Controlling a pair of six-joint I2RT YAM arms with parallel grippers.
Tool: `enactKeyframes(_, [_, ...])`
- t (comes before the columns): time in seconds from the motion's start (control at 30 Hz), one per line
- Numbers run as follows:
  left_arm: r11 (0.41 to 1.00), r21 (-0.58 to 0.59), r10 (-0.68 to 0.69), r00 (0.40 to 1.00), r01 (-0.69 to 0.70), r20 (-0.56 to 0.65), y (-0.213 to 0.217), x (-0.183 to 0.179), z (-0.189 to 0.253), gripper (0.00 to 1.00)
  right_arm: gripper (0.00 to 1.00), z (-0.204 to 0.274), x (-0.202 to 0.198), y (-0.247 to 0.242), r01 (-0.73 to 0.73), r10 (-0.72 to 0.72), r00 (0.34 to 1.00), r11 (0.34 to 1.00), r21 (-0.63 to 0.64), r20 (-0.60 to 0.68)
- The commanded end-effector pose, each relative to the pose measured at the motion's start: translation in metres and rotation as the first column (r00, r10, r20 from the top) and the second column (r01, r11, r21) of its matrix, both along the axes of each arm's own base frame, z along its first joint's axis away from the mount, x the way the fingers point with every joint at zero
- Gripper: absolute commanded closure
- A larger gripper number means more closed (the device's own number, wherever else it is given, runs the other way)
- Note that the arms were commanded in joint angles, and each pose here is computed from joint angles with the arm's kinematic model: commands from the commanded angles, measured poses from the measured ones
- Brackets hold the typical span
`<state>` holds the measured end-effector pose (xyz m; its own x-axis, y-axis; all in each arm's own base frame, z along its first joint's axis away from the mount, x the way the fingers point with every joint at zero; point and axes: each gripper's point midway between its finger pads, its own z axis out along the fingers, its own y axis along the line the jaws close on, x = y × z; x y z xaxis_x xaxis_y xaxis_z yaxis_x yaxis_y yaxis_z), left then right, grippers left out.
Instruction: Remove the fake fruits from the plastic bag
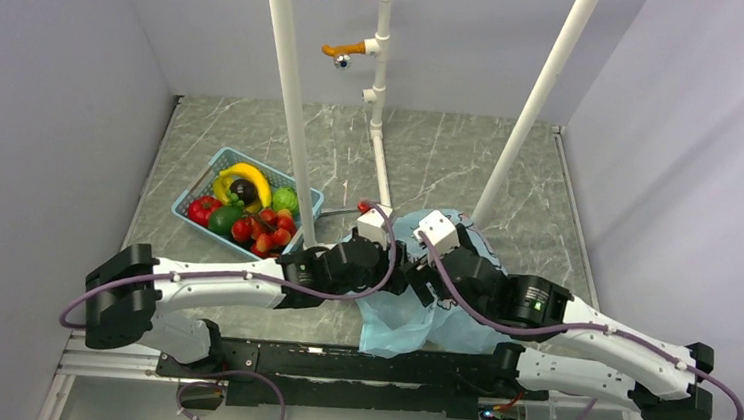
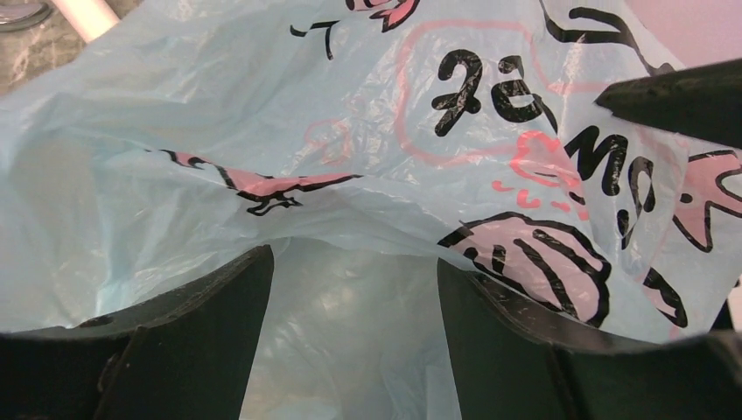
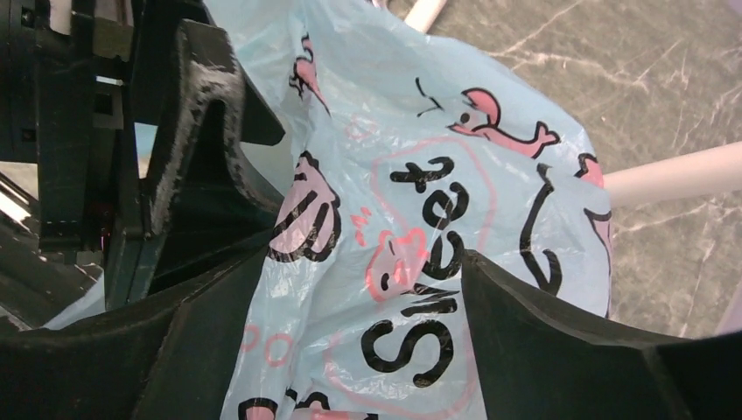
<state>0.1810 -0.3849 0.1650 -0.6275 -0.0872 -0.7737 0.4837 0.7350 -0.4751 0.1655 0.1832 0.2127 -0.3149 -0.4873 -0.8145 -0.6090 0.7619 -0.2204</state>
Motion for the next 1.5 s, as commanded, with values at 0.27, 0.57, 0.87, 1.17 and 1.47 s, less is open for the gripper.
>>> enactKeyframes(0.27, [0.993,-0.103,0.061,0.998,-0.059,0.013,0.032,-0.001,0.03,0.24,0.61,0.011,0.006,0.009,0.032,-0.034,0.999,0.996,0.079,0.025])
enactKeyframes(0.57, [0.96,-0.277,-0.038,0.999,0.037,0.005,0.057,-0.035,0.057,0.24,1.0,0.041,0.012,0.033,0.035,-0.047,0.998,0.968,0.247,0.042])
enactKeyframes(0.87, [0.922,-0.367,-0.128,0.992,0.121,0.005,0.066,-0.06,0.073,0.25,1.0,0.135,-0.01,0.113,-0.294,0.256,0.955,0.754,0.588,0.149])
enactKeyframes(1.17, [0.967,-0.243,-0.074,0.997,0.077,0.02,0.061,-0.058,0.058,0.25,1.0,0.093,-0.033,0.074,-0.257,0.263,0.961,0.729,0.634,0.088])
enactKeyframes(1.47, [0.998,-0.055,0.006,1.0,-0.006,-0.003,0.058,-0.043,0.001,0.28,1.0,0.025,-0.044,0.031,-0.054,0.159,0.982,0.744,0.666,-0.098])
